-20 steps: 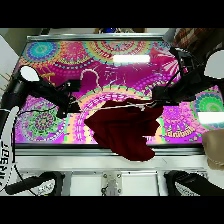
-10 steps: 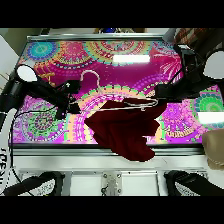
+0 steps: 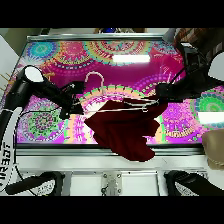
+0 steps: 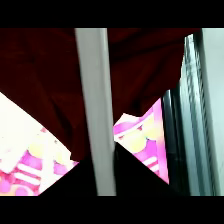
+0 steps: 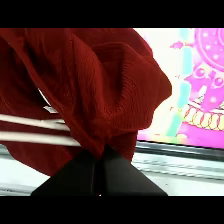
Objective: Fold the clothes and pants, and hang the long-sleeved shirts on hangers.
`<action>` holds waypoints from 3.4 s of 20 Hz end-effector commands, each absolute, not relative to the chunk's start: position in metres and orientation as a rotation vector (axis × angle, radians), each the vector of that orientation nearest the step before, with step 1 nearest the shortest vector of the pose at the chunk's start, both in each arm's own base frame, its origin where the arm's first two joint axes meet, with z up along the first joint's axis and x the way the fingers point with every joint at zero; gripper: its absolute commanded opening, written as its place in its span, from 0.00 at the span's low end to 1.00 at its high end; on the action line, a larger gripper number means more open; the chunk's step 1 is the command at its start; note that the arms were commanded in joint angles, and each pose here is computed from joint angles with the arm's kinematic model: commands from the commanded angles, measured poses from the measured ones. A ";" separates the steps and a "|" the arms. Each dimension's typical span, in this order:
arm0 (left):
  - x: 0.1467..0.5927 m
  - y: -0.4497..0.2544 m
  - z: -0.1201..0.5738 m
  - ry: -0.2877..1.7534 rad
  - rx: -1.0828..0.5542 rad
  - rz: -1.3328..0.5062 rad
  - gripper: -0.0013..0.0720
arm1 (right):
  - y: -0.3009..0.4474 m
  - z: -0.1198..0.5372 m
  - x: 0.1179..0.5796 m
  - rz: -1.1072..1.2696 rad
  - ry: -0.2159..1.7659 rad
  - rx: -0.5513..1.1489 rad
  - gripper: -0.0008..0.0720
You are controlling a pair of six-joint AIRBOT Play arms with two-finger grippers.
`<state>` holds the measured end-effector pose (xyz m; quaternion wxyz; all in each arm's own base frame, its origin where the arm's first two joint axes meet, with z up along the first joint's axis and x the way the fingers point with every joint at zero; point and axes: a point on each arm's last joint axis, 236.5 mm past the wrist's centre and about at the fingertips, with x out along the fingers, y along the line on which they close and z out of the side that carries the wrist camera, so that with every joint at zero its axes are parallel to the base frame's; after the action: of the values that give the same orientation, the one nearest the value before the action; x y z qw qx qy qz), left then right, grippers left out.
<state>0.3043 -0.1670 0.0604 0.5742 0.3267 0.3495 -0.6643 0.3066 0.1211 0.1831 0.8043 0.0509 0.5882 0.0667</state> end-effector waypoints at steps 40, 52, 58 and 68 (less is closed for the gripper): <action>0.317 -0.169 0.089 0.761 0.848 -1.520 0.04 | 0.111 0.182 0.290 0.122 1.311 0.078 0.03; 0.334 -0.199 0.062 0.745 0.818 -1.541 0.04 | 0.114 0.184 0.293 0.138 1.291 0.075 0.03; 0.333 -0.203 0.065 0.729 0.802 -1.551 0.04 | 0.145 0.194 0.305 0.224 1.195 0.057 0.03; 0.315 -0.214 0.038 0.745 0.693 -1.602 0.04 | 0.197 0.214 0.320 0.355 1.035 0.068 0.03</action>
<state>0.3208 -0.2079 0.0471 0.5807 0.3150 0.3228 -0.6777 0.3154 0.1812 0.2072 0.8442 0.0242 0.5134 0.1520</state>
